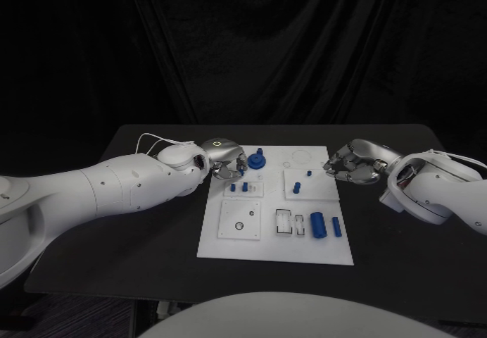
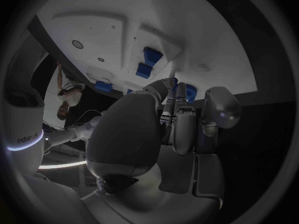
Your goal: Assemble the parts on the task board
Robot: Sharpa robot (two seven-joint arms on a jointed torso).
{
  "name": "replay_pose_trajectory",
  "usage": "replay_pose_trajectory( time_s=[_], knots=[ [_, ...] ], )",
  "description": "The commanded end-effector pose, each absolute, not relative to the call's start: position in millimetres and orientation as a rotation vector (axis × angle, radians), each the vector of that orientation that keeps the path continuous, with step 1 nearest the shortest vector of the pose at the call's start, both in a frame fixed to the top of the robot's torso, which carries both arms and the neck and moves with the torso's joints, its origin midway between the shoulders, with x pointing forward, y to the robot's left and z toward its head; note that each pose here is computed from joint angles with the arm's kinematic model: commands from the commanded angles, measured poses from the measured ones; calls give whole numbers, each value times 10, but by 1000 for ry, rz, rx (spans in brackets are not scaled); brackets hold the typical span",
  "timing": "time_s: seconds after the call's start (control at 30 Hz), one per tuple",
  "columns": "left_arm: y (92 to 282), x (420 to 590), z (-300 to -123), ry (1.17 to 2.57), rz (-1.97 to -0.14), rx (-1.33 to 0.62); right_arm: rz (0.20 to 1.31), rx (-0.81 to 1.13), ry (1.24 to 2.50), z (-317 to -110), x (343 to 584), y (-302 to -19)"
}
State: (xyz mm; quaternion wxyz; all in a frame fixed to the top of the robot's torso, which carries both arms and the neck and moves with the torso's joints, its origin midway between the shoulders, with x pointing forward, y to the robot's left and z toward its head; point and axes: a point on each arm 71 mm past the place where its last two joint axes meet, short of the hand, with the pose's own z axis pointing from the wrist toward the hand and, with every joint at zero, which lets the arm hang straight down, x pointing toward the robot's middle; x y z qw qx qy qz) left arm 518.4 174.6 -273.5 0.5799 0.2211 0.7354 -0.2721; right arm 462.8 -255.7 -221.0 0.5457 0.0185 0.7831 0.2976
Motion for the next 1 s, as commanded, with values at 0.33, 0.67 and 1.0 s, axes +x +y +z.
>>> replay_pose_trajectory(
  time_s=[0.33, 0.67, 1.0],
  knots=[
    [1732, 5167, -2764, 1744, -636, 525, 689, 53, 1877, -2238, 4624, -2556],
    [1730, 5163, -2777, 1760, -634, 526, 688, 54, 1880, -2243, 4624, -2555],
    [1698, 5152, -2794, 1774, -640, 533, 689, 52, 1882, -2247, 4626, -2544]
  ],
)
